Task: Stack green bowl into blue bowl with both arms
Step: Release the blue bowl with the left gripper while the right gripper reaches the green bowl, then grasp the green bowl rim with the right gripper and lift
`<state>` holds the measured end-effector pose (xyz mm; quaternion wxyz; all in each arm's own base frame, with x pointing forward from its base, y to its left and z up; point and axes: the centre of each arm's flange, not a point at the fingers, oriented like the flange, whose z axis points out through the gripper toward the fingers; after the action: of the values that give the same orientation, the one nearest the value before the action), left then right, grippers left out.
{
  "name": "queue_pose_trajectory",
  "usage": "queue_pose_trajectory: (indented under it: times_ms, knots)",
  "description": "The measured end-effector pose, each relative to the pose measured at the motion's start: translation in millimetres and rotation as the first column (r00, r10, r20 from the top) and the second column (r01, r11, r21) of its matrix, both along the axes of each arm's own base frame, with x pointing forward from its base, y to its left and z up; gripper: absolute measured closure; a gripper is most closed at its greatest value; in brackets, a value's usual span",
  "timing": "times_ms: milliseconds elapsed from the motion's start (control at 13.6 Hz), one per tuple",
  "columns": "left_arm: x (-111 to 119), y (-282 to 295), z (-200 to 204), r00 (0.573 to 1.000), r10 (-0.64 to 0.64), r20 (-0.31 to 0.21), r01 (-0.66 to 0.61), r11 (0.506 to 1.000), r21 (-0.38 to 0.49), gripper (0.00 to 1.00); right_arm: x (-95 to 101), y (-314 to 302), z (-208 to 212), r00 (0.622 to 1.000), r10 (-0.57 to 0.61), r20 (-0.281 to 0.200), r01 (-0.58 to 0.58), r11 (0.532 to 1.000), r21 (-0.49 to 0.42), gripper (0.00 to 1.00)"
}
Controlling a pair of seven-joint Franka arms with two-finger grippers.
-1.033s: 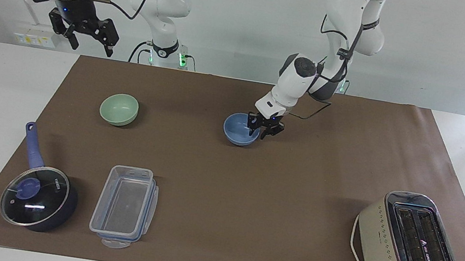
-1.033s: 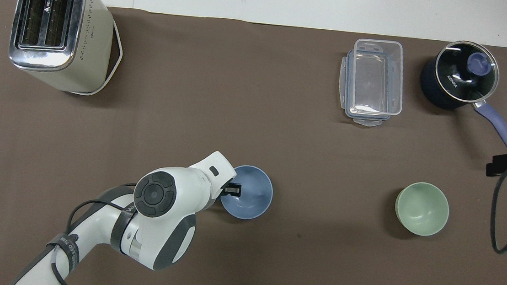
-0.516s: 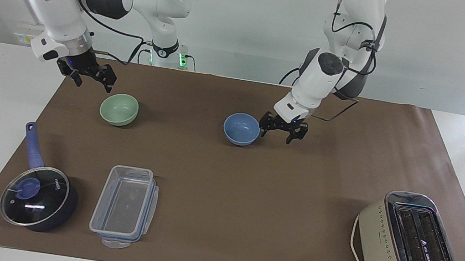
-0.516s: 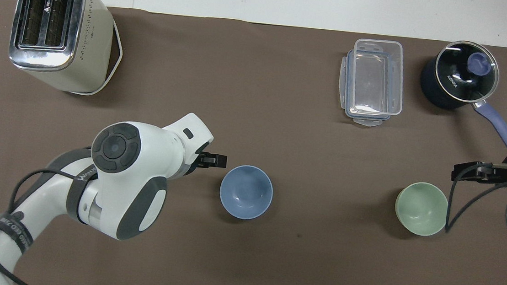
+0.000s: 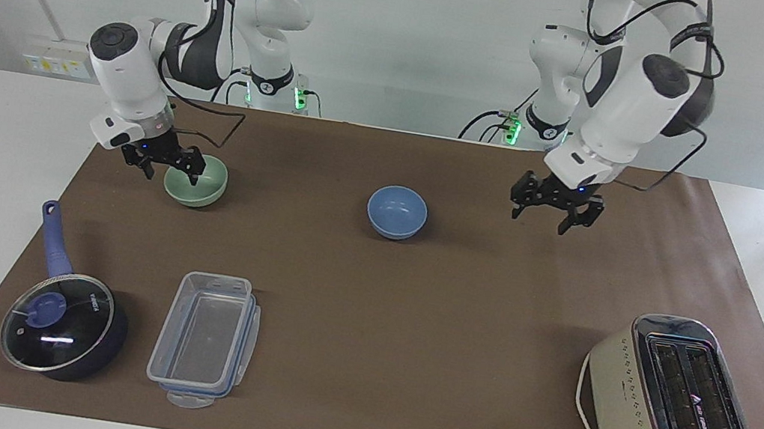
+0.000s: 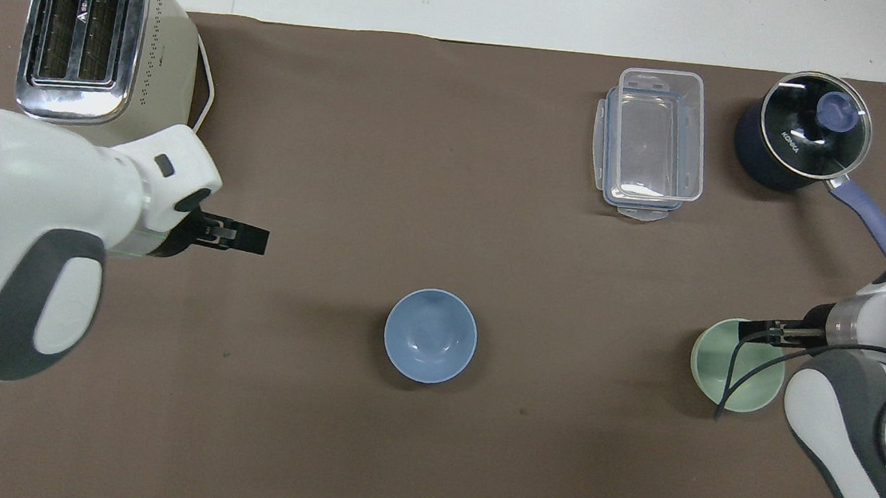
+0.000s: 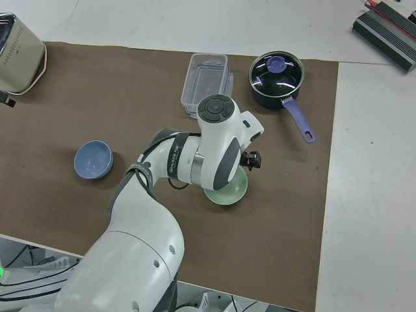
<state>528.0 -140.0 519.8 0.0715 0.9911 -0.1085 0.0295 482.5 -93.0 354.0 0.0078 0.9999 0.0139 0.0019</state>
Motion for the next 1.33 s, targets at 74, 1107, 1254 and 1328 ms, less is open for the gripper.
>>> queue_pose_trajectory:
  times_ms: [74,1107,1254,1328]
  knots:
    - [3,20,18,1.000,-0.018,-0.005,0.018,1.000,0.003,0.00,-7.1,-9,-11,1.000,0.012,-0.001,-0.012,1.000,0.000,0.00]
    - [8,80,107,0.992,-0.111,-0.060,0.116,0.989,0.095,0.00,-23.9,-21,-30,0.999,0.022,-0.035,-0.022,1.000,0.011,0.94]
    - [7,81,106,0.991,-0.110,-0.073,0.117,0.989,0.095,0.00,-18.0,-21,-14,0.999,0.025,-0.038,-0.024,1.000,0.012,0.95]
    - [7,81,106,0.991,-0.110,-0.075,0.117,0.989,0.095,0.00,-13.5,-22,-6,0.999,0.025,-0.046,-0.024,1.000,0.014,0.95]
